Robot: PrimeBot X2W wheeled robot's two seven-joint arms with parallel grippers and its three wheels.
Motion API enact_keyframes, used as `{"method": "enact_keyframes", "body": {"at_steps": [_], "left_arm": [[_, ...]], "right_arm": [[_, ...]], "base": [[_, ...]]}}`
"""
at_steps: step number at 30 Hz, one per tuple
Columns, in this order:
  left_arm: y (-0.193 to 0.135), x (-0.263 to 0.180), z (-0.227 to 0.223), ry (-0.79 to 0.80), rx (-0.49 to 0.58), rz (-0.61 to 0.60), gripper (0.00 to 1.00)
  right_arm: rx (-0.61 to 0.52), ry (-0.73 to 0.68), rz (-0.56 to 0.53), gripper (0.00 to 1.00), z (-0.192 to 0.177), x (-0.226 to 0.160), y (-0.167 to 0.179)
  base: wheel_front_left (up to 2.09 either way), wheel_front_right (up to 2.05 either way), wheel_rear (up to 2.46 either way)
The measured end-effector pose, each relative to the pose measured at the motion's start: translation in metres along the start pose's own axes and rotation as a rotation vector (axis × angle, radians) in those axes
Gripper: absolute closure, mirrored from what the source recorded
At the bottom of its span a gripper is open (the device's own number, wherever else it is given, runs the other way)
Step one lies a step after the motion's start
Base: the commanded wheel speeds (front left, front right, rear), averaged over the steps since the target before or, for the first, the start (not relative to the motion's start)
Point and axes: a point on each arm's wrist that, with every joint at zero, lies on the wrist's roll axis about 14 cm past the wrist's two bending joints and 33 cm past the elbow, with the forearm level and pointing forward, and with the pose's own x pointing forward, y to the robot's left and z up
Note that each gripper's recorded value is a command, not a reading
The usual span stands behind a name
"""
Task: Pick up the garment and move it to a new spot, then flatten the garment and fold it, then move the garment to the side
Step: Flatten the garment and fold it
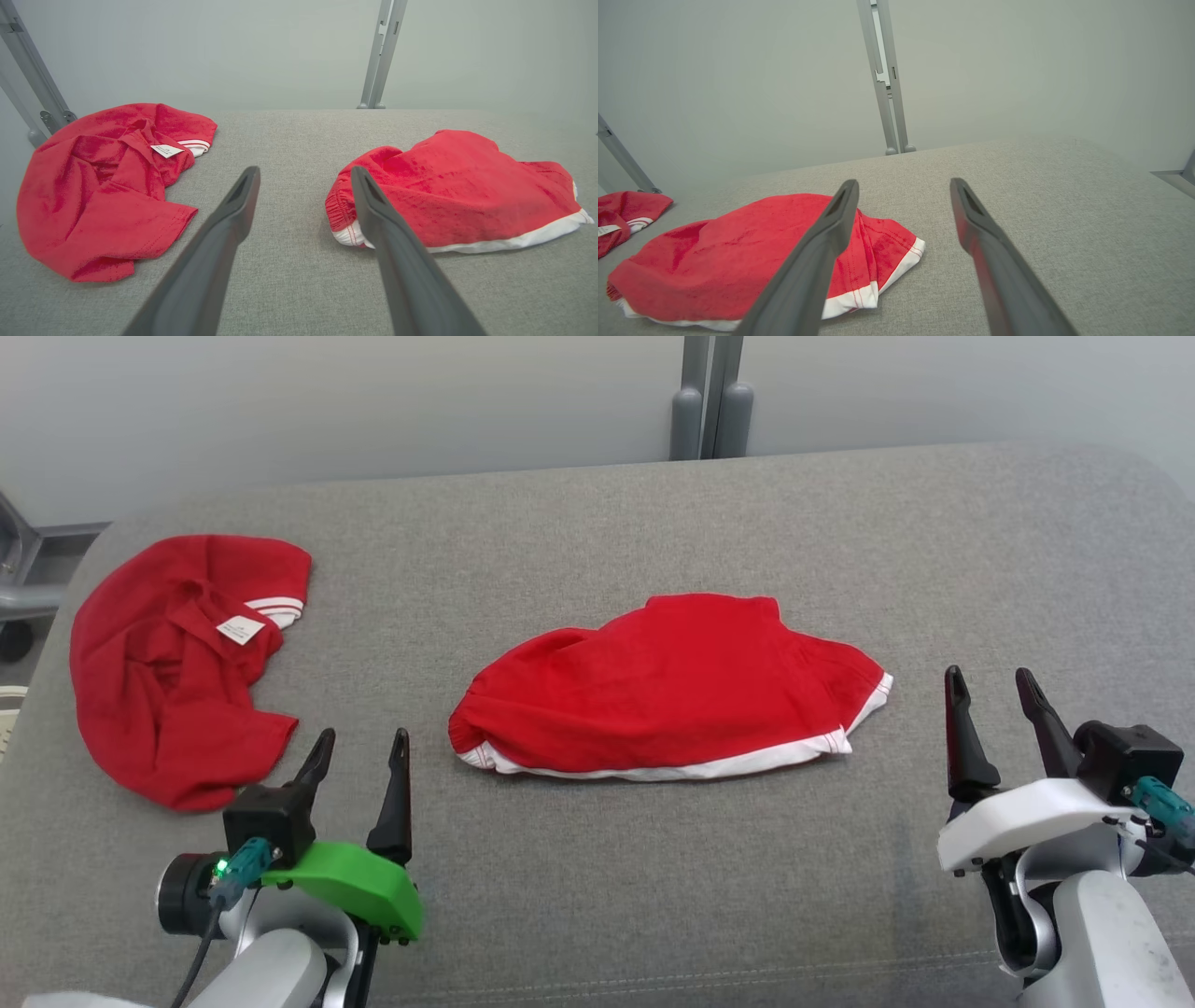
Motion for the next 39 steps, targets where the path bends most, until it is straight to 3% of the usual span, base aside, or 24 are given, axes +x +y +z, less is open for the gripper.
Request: {"method": "enact_keyframes", "body": {"at_steps": [7,13,39], "left_arm": [[0.018,-0.036,0.040,-0.158,-0.012,0.086,0.00],[0.034,-0.059,0.044,-0.195,-0.032,0.149,0.00],[0.033,-0.069,0.020,-0.165,-0.081,0.147,0.00]], "right_arm": [[-0.020,-0.058,0.051,0.00,0.023,-0.015,0.017],[-0.030,-0.091,0.067,0.00,0.030,-0.027,0.022],[0.000,-0.048,0.105,0.00,0.013,-0.039,0.035]], "base": [[0.00,0.00,0.00],[0.00,0.00,0.00],[0.00,0.00,0.00]]}}
